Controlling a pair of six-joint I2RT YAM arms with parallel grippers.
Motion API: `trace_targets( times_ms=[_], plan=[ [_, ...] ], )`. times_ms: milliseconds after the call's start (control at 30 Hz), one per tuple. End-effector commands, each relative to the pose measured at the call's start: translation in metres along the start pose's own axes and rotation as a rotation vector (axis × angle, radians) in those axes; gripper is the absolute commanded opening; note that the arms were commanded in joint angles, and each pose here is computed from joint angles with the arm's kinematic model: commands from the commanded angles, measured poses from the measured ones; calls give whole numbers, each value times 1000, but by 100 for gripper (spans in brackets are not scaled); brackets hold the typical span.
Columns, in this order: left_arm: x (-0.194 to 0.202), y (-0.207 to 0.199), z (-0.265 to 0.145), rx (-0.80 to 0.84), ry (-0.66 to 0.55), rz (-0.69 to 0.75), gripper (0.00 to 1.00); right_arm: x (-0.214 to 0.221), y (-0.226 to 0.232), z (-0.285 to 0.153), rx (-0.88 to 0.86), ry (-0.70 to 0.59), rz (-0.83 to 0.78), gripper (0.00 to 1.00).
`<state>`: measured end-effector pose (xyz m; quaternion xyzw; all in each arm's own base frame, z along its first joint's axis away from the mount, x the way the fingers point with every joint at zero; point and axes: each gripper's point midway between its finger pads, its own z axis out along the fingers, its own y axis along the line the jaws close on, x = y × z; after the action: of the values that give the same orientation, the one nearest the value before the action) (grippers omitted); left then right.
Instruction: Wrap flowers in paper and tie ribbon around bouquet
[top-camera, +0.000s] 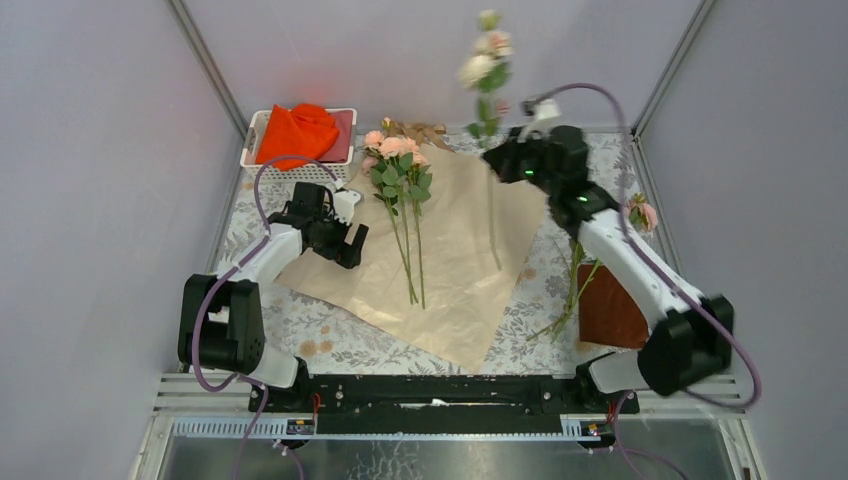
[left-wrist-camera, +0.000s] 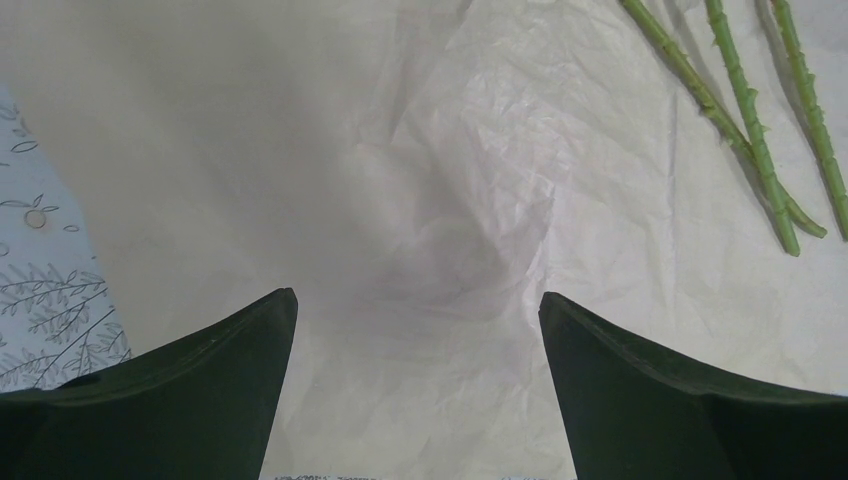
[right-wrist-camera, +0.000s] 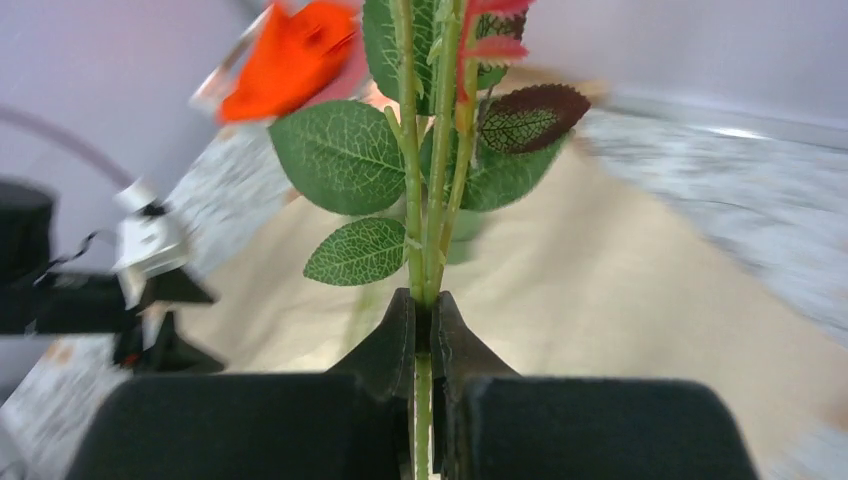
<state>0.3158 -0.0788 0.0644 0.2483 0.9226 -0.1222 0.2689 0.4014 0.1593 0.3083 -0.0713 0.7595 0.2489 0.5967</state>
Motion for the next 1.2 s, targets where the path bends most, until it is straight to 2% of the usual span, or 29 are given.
trace_targets(
  times_ms=[0,100,200,400,467,567,600,667,767,867,1000,1067,1167],
  plan=[
    [-12,16,-12,-62,-57,-22,98,40,108,64,-253,147,-7,0],
    [-11,23,-14,-74,-63,-46,98,76,134,109,-248,211,99,0],
    [-9,28,-14,-80,-60,-70,98,120,145,155,-203,279,138,0],
    [-7,27,-14,-64,-55,-79,98,191,117,214,-37,406,102,0],
    [-6,27,-14,-62,-55,-80,98,209,106,219,15,455,85,11],
    [-6,27,-13,-58,-52,-83,98,219,95,214,53,502,45,48],
    [-6,27,-12,-56,-51,-83,98,215,93,209,67,507,21,55],
    [-6,27,-12,-56,-50,-83,98,195,82,195,114,504,-31,61],
    [-7,26,-13,-55,-52,-83,98,149,59,163,197,442,-84,65],
    [-6,25,-14,-53,-53,-81,98,108,10,111,355,371,-94,66],
    [-7,24,-16,-50,-62,-77,98,118,-92,31,648,400,-1,67],
    [-8,23,-16,-44,-64,-77,98,140,-139,-9,765,437,96,67],
    [-8,23,-15,-40,-65,-77,98,177,-185,-58,877,508,239,70]
  ],
)
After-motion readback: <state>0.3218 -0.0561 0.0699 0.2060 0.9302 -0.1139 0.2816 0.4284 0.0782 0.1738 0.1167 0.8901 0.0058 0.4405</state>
